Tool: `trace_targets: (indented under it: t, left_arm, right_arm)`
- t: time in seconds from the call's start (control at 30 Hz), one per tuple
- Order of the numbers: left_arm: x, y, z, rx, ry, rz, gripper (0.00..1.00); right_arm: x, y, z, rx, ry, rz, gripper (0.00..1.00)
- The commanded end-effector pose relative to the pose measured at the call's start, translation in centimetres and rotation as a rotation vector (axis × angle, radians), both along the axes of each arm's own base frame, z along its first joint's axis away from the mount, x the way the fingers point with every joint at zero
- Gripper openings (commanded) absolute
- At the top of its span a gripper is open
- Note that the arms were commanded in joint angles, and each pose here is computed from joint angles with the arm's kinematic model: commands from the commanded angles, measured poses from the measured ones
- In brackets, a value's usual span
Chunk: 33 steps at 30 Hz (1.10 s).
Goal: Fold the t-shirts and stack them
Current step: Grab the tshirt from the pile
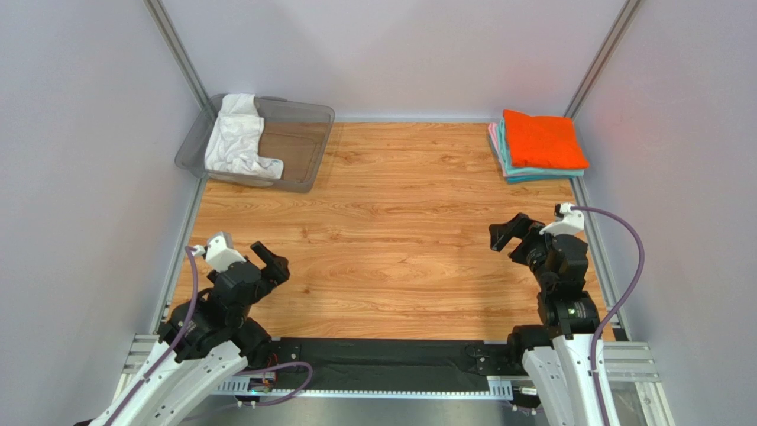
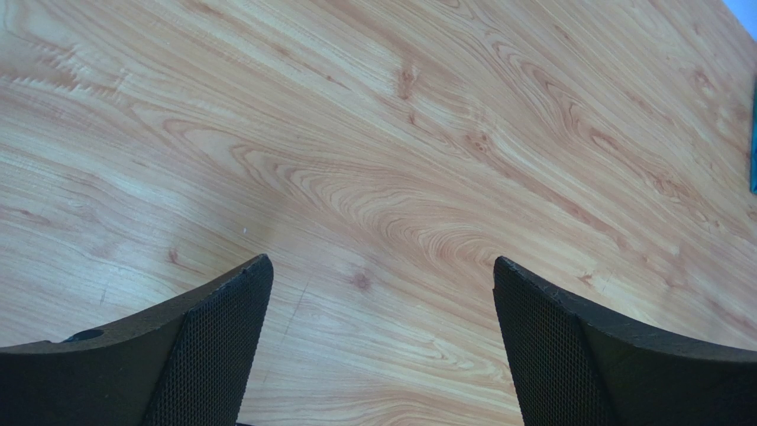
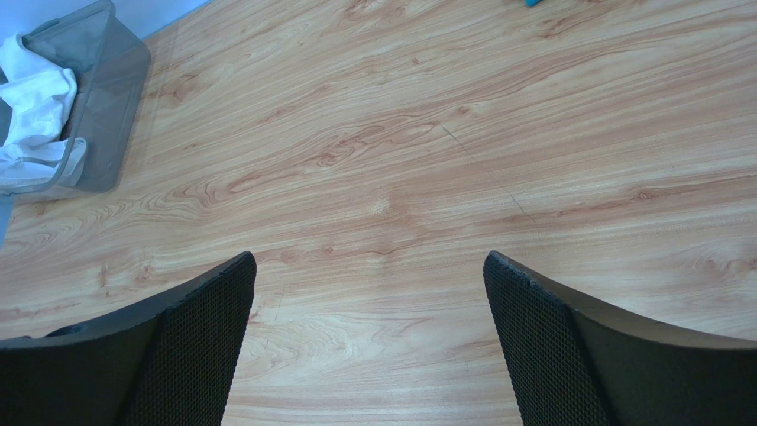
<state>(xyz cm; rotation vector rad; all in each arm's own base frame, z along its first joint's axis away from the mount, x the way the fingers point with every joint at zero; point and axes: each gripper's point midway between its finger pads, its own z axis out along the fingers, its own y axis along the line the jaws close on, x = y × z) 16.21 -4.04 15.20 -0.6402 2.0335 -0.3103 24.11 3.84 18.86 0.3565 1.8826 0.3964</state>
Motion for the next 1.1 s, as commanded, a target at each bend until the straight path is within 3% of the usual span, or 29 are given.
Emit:
trace_targets:
  t: [0.0,0.23,0.43,0.5,0.8,0.93,0.97,1.0,1.07]
  left_arm:
    - [0.4,-0.1,0.5,-0.003,-0.030,0.000,1.00]
    - [3.2,-0.8,2.3,0.060,-0.110,0.004,1.00]
    - [7.5,-1.3,5.0,0.210,-0.053,0.036,1.00]
    - [9.0,-2.4,6.4,0.181,-0.045,-0.006,1.00]
    - [21.2,1.0,10.3,0.266,0.026,0.042,1.00]
    - [26.8,3.4,7.0,0.271,0.180,0.074,1.00]
    - [28.4,4.0,8.5,0.256,0.157,0.087,1.00]
    - [29.3,5.4,6.0,0.259,0.241,0.108,1.00]
    - [31.6,7.0,7.0,0.292,0.224,0.137,1.00]
  right_arm:
    - [0.1,0.2,1.1,0.010,-0.038,0.007,1.00]
    - [0.5,0.3,0.6,0.039,-0.021,-0.003,1.00]
    - [0.6,0.6,0.3,0.044,-0.006,0.014,1.00]
    - [0.6,0.8,0.2,0.045,-0.005,0.027,1.00]
    - [0.7,0.7,-0.5,0.041,0.024,0.021,1.00]
    - [0.9,0.3,-0.8,0.035,0.025,-0.003,1.00]
    - [0.9,0.3,-0.8,0.029,0.027,-0.003,1.00]
    - [1.0,0.2,-1.1,0.028,0.038,-0.006,1.00]
    - [1.1,0.1,-1.1,0.024,0.045,-0.009,1.00]
